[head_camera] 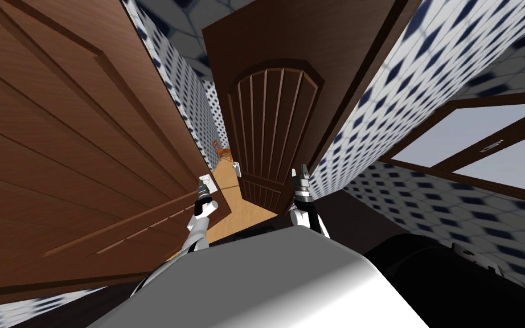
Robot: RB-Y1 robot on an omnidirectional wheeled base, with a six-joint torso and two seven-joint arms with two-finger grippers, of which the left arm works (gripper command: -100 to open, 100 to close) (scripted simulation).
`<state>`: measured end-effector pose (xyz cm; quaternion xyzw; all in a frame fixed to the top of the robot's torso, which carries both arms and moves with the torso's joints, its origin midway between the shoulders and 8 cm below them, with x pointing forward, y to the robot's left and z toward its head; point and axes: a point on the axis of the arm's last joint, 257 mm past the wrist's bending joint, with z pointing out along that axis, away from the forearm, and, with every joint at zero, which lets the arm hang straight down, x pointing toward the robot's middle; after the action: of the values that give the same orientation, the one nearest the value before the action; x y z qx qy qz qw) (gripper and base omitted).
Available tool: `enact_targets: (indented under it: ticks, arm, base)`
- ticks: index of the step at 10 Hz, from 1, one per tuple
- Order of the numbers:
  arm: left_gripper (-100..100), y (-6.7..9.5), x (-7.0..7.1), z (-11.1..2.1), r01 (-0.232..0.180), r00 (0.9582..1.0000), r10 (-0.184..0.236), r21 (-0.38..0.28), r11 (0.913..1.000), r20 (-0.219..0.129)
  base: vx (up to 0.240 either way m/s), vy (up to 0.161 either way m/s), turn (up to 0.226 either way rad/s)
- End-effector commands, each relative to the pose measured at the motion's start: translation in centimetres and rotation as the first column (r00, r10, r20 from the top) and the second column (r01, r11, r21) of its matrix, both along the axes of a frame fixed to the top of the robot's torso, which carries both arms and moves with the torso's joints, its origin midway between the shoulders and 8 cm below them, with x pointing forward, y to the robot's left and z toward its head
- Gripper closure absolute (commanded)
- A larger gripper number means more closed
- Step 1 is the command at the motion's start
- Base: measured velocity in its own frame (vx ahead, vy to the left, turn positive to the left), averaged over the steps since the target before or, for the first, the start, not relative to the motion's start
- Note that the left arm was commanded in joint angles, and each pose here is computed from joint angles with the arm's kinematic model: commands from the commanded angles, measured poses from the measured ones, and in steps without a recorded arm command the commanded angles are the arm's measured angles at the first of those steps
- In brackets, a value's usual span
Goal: Push the door open
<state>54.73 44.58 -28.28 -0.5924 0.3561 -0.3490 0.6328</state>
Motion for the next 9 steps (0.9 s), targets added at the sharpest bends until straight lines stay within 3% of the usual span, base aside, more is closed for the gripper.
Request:
enact_targets:
  ticks: [1,4,5,6,9]
  arm:
    - [-100,0.27,-0.51,-0.24,-0.035,0.9994,0.035,0.003,0.9994,0.001]
    - [-100,-0.48,-1.06,-1.16,-0.068,0.9976,0.068,-0.014,0.9976,-0.005]
    - [-100,-0.24,-0.81,-0.94,-0.061,0.9981,0.061,-0.011,0.9981,-0.003]
    - [100,-0.24,-0.81,-0.94,-0.061,0.9981,0.061,-0.011,0.9981,-0.003]
    - [100,-0.24,-0.81,-0.94,-0.061,0.9981,0.061,-0.011,0.9981,-0.003]
  base:
    - [0.117,0.239,-0.222]
    - [0.133,0.129,-0.139]
    - [0.044,0.048,-0.028]
    - [-0.005,-0.009,0.024]
    - [-0.014,-0.014,0.003]
